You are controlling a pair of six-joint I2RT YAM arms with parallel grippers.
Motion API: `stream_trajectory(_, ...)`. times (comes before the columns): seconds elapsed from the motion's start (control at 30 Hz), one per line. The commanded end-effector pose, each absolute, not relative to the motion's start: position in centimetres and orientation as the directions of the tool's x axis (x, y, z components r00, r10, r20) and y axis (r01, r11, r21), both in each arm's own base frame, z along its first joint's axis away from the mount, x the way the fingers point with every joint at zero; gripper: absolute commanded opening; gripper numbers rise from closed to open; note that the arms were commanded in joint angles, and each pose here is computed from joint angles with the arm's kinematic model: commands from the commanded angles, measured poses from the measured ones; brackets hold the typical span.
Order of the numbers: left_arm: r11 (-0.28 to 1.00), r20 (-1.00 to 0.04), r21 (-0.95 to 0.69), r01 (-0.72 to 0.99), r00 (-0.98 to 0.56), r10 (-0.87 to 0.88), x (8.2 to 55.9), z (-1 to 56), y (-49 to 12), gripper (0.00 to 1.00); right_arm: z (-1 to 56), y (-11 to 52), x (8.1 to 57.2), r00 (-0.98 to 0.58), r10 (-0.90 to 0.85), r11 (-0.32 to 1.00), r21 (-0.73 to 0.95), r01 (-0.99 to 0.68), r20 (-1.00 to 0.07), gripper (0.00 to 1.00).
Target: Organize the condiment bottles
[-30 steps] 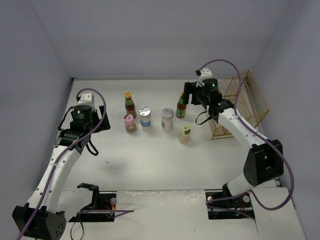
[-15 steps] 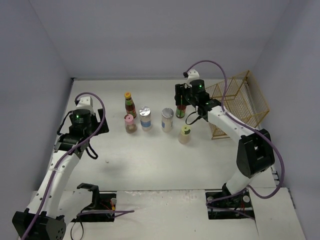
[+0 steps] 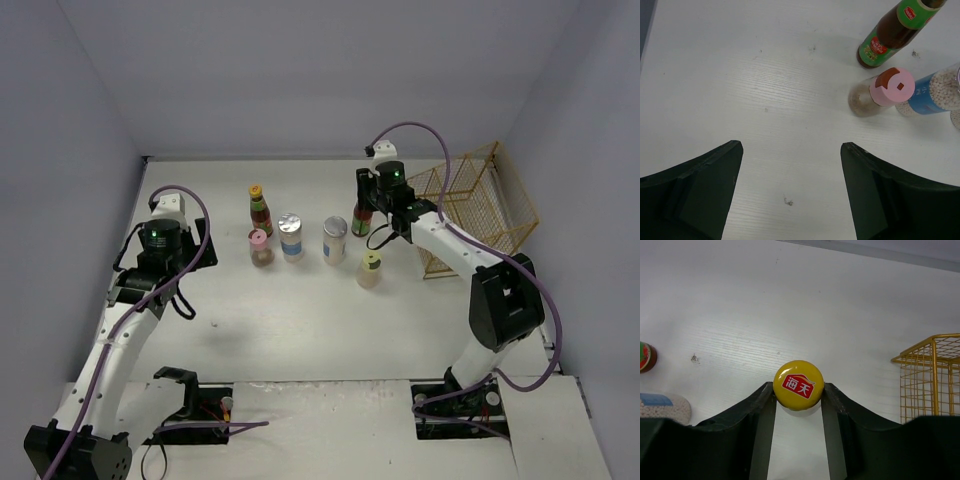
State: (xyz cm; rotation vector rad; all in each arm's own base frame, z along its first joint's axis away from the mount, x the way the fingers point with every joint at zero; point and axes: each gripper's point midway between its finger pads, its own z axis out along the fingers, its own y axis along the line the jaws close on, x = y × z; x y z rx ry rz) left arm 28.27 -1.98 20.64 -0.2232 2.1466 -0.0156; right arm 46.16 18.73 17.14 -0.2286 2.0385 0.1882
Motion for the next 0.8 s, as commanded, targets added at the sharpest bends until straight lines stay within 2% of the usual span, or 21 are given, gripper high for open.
stream_trajectory(0.0, 0.982, -0.870, -0.122, -0.146, -0.460, -0.176, 29.4, 23.0, -2.0, 0.80, 22.1, 19.1, 48.2, -0.308, -0.049, 0.974, 0.023, -0.227, -0.950, 0.38)
stream_trajectory(0.1, 0.982, -0.869, -0.125, -0.142, -0.461, -0.178, 29.4, 23.0, -2.1, 0.80, 22.3, 19.1, 48.3, -0.298, -0.053, 0.974, 0.017, -0.227, -0.953, 0.26)
stream_trajectory(0.2, 0.982, -0.869, -0.125, -0.141, -0.463, -0.177, 29.3, 22.9, -2.1, 0.80, 22.6, 19.0, 48.4, -0.284, -0.062, 0.974, 0.005, -0.228, -0.957, 0.09)
stream_trajectory(0.3, 0.982, -0.867, -0.126, -0.139, -0.466, -0.177, 29.3, 22.8, -2.2, 0.80, 24.0, 19.2, 48.3, -0.250, -0.060, 0.969, 0.003, -0.246, -0.966, 0.00)
stream_trajectory(0.77, 0.982, -0.868, -0.127, -0.142, -0.463, -0.179, 29.2, 23.0, -2.1, 0.80, 37.2, 17.9, 48.2, -0.056, -0.066, 0.961, -0.049, -0.274, -0.996, 0.00)
